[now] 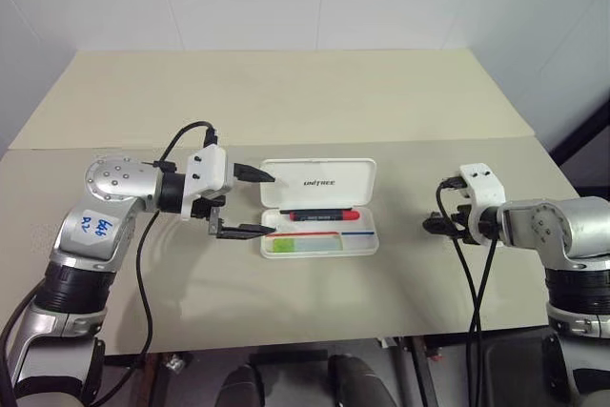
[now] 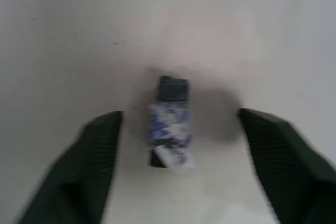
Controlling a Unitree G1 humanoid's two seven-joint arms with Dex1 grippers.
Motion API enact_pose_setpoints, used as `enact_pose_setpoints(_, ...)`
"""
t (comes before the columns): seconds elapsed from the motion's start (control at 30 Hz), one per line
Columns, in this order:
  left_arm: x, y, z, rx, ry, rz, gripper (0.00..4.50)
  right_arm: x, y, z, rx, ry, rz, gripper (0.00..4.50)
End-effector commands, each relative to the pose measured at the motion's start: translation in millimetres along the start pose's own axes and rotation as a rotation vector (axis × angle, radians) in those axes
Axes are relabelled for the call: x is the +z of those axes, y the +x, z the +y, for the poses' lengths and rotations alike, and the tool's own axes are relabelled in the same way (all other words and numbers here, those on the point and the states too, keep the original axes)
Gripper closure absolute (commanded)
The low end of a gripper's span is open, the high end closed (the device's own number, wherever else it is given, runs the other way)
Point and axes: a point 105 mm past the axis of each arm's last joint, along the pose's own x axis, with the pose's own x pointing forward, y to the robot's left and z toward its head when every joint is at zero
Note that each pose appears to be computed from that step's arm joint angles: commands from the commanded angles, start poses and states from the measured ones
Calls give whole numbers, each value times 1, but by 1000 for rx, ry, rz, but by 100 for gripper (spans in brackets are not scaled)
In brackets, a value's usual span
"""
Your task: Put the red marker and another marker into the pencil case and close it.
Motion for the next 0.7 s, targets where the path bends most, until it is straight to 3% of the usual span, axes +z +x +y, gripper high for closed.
enact_pose_setpoints(0.03,12,-10,3,40,40,-21,0,1,0,-6,-14,-13,3,238)
enact_pose_setpoints(0.2,12,-10,2,47,42,-23,0,5,-1,-9,-16,-3,-5,403)
enact_pose_setpoints(0.23,12,-10,2,48,43,-23,0,6,-1,-10,-20,-1,-10,414)
enact_pose_setpoints(0.4,11,-11,3,52,46,-24,0,26,-4,-8,6,-110,-136,414)
enact_pose_setpoints(0.7,5,-11,3,36,46,-14,0,55,-48,78,547,-841,-398,414)
